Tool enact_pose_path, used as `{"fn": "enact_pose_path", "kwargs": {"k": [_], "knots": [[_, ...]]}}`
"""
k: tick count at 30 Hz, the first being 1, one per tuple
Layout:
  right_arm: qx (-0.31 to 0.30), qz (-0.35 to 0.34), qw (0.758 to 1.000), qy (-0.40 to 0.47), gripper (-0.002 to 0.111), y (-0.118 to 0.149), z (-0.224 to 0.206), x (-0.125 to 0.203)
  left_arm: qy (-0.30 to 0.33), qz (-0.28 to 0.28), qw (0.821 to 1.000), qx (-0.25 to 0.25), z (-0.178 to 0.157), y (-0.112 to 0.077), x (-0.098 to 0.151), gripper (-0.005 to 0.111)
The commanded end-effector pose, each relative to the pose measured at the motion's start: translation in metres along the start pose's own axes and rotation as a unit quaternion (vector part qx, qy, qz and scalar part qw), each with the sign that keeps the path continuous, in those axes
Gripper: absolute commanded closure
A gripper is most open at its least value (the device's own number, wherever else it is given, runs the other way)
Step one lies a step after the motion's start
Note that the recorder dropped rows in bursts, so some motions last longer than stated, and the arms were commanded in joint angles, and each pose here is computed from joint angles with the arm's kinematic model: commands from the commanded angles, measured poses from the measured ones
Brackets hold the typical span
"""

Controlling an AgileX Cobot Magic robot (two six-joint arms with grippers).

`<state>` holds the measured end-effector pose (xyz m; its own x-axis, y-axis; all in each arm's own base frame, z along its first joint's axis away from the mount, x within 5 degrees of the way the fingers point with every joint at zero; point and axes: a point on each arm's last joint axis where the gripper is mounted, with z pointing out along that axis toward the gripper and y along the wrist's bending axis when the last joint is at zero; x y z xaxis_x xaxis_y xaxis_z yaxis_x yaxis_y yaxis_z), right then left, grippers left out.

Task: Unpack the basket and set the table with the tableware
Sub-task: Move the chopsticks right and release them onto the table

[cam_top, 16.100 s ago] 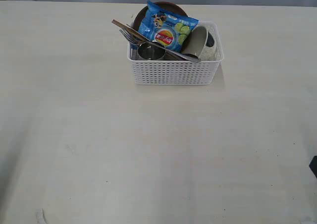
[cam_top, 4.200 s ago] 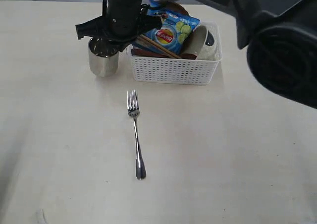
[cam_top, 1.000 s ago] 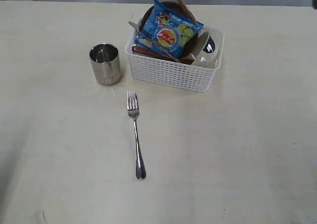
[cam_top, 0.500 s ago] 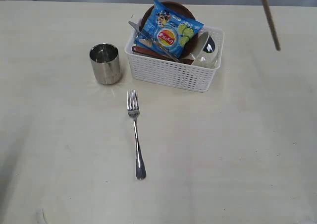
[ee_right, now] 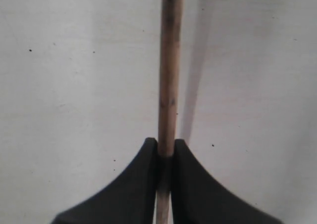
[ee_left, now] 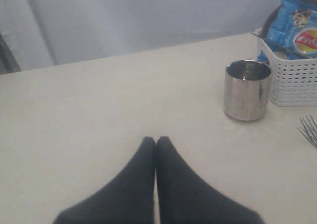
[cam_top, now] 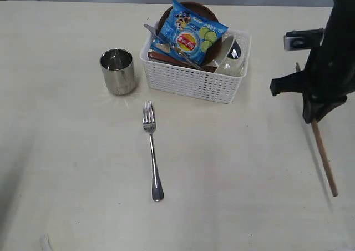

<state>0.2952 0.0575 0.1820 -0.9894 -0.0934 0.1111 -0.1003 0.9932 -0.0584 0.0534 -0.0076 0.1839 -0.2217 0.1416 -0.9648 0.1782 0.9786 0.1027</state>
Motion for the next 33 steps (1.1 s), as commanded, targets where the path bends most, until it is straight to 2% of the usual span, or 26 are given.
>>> {"fn": "enact_pose_path", "kwargs": {"k": [1,8,15,20,25,30,33], "knots": [[-0.025,0.008,1.0,-0.013,0.108,0.004,0.016,-0.008,-0.005,-0.005,1.0,0.0,0.0,0.0,0.0,0.107],[-0.035,0.01,0.999,-0.034,0.106,0.008,0.03,-0.019,-0.005,-0.005,1.0,0.0,0.0,0.0,0.0,0.107],[-0.039,0.013,0.998,-0.041,0.073,0.009,0.033,-0.022,-0.005,-0.005,1.0,0.0,0.0,0.0,0.0,0.107],[-0.04,0.007,0.999,-0.036,0.073,0.009,0.023,-0.026,-0.005,-0.005,1.0,0.0,0.0,0.0,0.0,0.107],[-0.045,-0.004,0.998,-0.038,0.073,0.009,-0.01,-0.034,-0.005,-0.005,1.0,0.0,0.0,0.0,0.0,0.107],[-0.078,-0.013,0.994,-0.077,0.073,0.014,-0.048,-0.039,-0.005,-0.005,1.0,0.0,0.0,0.0,0.0,0.107],[-0.119,-0.03,0.986,-0.116,0.073,0.02,-0.073,-0.04,-0.005,-0.005,1.0,0.0,0.0,0.0,0.0,0.107]]}}
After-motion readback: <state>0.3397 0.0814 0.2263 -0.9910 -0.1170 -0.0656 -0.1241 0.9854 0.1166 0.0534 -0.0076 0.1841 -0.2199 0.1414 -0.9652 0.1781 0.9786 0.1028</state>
